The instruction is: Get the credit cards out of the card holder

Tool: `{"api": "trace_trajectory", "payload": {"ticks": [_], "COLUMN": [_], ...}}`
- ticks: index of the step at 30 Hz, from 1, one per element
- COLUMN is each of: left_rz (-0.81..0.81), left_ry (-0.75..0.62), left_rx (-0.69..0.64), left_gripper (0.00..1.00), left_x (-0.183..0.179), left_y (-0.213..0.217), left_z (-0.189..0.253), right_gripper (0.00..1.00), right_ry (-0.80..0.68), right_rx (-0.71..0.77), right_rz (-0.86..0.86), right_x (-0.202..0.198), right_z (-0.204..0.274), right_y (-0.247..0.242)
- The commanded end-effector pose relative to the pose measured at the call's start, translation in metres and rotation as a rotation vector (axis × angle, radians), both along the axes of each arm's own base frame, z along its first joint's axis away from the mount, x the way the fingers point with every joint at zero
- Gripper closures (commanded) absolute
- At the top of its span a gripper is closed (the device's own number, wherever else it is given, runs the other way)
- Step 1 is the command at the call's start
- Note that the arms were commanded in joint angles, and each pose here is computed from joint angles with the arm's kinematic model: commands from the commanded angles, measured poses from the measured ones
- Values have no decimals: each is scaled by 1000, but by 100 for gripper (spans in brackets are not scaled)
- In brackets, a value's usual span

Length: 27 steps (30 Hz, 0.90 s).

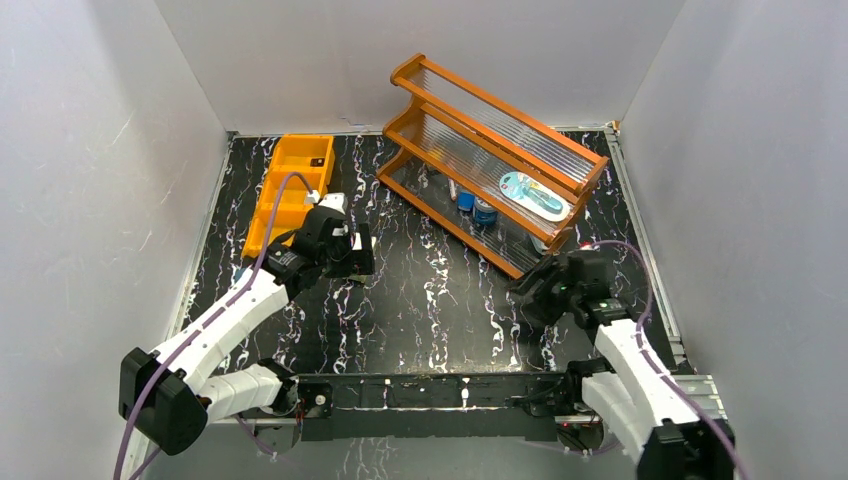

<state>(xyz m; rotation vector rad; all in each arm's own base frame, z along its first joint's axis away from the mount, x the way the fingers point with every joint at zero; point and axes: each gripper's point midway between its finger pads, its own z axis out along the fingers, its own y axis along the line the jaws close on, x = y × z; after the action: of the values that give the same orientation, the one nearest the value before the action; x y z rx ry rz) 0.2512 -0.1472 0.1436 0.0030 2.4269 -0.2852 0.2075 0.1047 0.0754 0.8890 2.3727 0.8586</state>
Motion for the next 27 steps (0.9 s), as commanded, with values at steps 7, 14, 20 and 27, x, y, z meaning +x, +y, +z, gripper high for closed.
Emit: {"api": "trace_trajectory", "payload": {"ticks": [7,14,20,27], "left_rz": [47,101,162,172], "left_ry": [-52,-78,-107,-122], "left_rx": [2,44,65,70], "left_gripper": [2,2,2,2], "left_x": [3,2,-1,-2], "left_y": [13,30,45,49], "left_z": [17,29,40,49], "right_gripper": [26,21,20,17], "right_ry": [-138,-158,-203,-110], "right_rx": [-359,-747,-841,-942], "right_rz": [-7,84,176,323], "right_x": [0,29,58,78], "right_z": [17,22,9,-35], "right_y": [55,100,132,140]}}
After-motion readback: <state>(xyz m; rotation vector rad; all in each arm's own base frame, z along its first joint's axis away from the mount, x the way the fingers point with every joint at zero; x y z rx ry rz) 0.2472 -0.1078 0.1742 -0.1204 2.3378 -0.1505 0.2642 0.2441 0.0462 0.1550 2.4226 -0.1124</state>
